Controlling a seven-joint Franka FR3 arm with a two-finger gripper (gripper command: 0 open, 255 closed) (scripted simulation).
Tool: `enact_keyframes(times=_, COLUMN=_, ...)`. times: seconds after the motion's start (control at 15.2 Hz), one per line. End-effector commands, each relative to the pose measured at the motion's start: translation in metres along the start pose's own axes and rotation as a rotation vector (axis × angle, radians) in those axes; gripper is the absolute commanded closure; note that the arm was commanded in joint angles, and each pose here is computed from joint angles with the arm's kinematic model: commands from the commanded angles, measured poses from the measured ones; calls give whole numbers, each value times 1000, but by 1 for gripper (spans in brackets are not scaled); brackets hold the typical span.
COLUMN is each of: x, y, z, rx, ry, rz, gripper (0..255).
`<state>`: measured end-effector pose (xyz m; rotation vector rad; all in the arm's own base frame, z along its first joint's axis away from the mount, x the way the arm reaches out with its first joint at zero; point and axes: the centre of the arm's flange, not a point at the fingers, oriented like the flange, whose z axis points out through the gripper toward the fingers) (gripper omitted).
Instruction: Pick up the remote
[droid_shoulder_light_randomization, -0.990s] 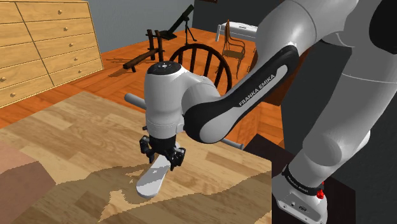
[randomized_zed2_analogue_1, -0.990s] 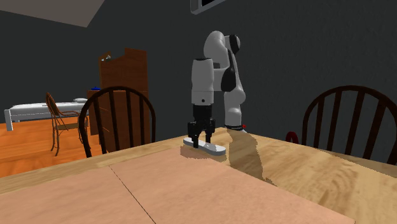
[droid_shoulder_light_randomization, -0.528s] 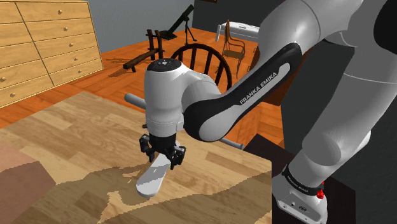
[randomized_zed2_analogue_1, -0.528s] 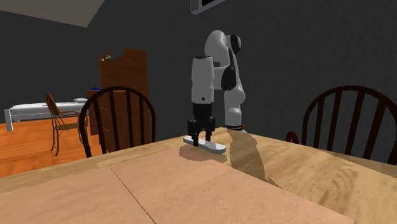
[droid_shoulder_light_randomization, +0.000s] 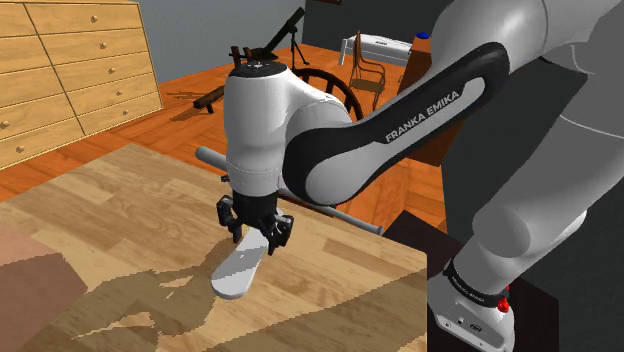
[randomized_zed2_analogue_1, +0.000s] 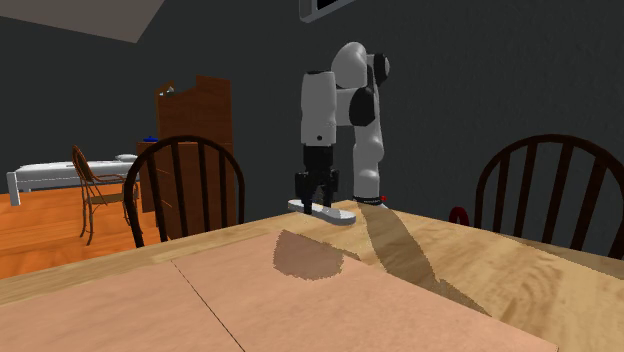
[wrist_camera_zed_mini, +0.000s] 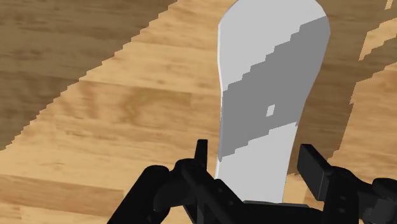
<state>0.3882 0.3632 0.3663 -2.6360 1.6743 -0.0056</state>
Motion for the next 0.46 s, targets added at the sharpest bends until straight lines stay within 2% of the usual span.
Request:
enact_keyframes(times=0.0, x=1, y=0, z=-10, rx=0, ry=-1, rz=0, gripper=255)
enact_keyframes(times=0.26, x=0, y=0, z=-31, rx=0, ry=-1, rz=0, gripper=255)
enact_keyframes(times=0.4, x=0, y=0, z=-32, rx=0, ry=-1, rz=0, gripper=255)
